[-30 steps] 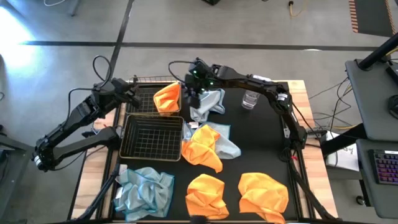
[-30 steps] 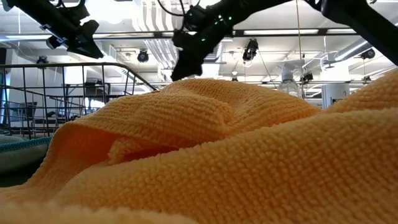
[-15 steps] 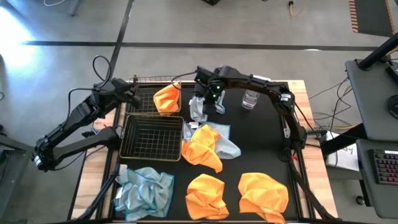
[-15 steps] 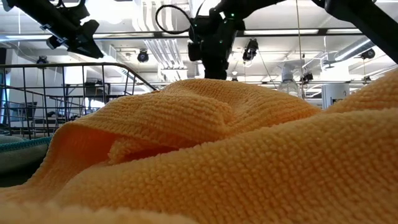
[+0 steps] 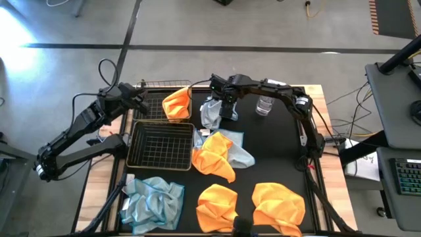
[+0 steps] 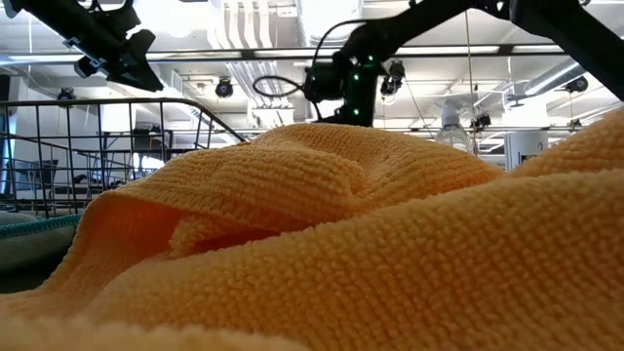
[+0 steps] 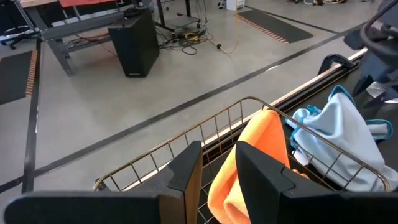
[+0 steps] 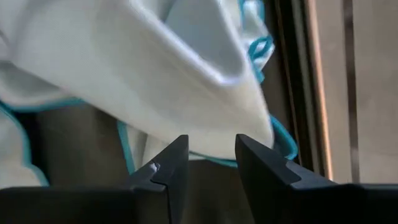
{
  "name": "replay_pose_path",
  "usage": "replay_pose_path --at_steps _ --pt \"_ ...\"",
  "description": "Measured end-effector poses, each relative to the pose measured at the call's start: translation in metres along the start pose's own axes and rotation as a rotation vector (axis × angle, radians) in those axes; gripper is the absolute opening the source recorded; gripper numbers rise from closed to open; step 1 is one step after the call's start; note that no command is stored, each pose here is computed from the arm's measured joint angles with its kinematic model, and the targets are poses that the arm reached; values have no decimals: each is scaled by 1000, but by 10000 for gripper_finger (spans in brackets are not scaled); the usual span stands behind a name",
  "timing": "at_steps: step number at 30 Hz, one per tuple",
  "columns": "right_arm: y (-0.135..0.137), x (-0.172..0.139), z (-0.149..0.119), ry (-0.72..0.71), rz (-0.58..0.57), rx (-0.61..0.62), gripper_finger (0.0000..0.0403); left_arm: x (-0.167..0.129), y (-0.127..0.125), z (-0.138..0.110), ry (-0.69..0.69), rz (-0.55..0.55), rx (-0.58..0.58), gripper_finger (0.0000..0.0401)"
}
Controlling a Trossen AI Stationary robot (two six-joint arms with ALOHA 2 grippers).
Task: Sort microfiber towel by color & place in baskets
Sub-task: Put the blue towel into the bottom wire basket
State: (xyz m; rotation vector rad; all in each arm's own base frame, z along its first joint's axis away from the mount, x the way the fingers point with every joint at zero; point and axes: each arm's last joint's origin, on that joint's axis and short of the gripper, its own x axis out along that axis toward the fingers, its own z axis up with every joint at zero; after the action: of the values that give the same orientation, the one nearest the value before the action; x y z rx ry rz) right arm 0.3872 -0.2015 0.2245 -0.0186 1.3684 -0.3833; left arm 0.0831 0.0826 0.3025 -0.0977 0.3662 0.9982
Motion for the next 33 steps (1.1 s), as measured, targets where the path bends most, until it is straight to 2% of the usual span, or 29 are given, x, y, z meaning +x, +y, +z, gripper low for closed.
replay_pose_path --at_steps 8,20,33 --pt "3 15 -5 6 -2 -37 162 0 0 0 -1 0 0 84" --pt "4 19 -5 -15 1 -111 164 0 0 0 1 0 0 84" --pt "11 39 -17 24 16 -119 164 0 0 -1 7 0 2 84"
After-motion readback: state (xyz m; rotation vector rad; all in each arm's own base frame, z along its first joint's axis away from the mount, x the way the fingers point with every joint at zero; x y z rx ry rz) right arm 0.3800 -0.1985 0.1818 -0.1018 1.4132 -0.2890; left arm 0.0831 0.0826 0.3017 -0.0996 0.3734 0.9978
